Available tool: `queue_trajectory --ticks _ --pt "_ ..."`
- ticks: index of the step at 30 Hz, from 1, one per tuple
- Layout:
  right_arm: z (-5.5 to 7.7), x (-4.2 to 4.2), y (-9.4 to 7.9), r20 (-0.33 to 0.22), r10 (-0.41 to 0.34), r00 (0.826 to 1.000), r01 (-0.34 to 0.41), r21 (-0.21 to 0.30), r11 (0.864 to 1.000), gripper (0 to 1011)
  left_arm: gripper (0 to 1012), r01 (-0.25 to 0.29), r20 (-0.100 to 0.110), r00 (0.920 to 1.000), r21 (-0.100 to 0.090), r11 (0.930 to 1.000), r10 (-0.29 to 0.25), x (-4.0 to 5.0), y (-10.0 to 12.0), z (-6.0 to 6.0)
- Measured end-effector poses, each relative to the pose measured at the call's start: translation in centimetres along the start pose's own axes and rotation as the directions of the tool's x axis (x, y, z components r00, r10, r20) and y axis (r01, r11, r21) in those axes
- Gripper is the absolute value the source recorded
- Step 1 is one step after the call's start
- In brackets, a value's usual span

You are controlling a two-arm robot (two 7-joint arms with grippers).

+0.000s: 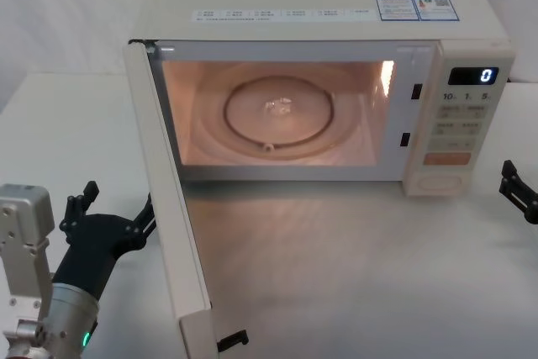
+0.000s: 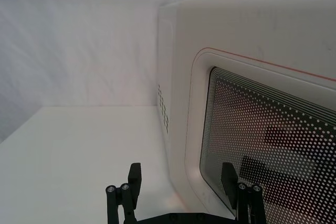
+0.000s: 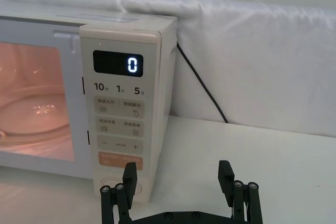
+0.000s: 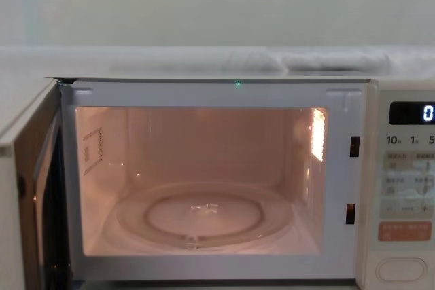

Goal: Press the button to open the microwave door with one hand; close the microwave door with the other hand.

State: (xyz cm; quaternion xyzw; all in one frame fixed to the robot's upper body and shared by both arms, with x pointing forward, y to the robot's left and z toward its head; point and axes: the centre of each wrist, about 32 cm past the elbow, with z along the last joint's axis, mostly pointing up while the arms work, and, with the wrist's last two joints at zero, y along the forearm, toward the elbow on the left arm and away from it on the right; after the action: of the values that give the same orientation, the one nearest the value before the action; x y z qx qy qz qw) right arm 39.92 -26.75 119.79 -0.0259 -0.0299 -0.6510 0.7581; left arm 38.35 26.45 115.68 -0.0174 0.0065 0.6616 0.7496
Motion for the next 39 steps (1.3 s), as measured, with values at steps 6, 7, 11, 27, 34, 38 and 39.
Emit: queue_trajectory --ticks 6,7,11,27,34,38,39 --pt "0.0 0.0 0.0 0.0 0.0 1.0 0.0 0.0 1.0 1002 1001 0.0 0.0 1.0 0.0 1.0 0.0 0.0 0.0 0.0" --pt "0.0 0.0 0.0 0.0 0.0 1.0 0.0 0.0 1.0 1002 1001 0.0 0.0 1.0 0.0 1.0 0.0 0.0 0.0 0.0" --pt "0.0 0.0 0.0 0.0 0.0 1.0 0.0 0.0 1.0 1002 1001 0.0 0.0 1.0 0.0 1.0 0.0 0.0 0.0 0.0" --pt "0.0 0.0 0.0 0.0 0.0 1.0 0.0 0.0 1.0 1002 889 0.0 0.0 1.0 0.0 1.0 0.0 0.0 0.0 0.0" --pt "0.0 0.0 0.0 0.0 0.0 1.0 0.0 0.0 1.0 1002 679 0.0 0.0 1.0 0.0 1.0 0.0 0.0 0.0 0.0" --pt "0.0 0.0 0.0 0.0 0.0 1.0 0.0 0.0 1.0 1002 551 0.0 0.0 1.0 0.0 1.0 0.0 0.0 0.0 0.0" --pt "0.0 0.0 0.0 0.0 0.0 1.0 0.0 0.0 1.0 1002 508 0.0 0.0 1.0 0.0 1.0 0.0 0.0 0.0 0.0"
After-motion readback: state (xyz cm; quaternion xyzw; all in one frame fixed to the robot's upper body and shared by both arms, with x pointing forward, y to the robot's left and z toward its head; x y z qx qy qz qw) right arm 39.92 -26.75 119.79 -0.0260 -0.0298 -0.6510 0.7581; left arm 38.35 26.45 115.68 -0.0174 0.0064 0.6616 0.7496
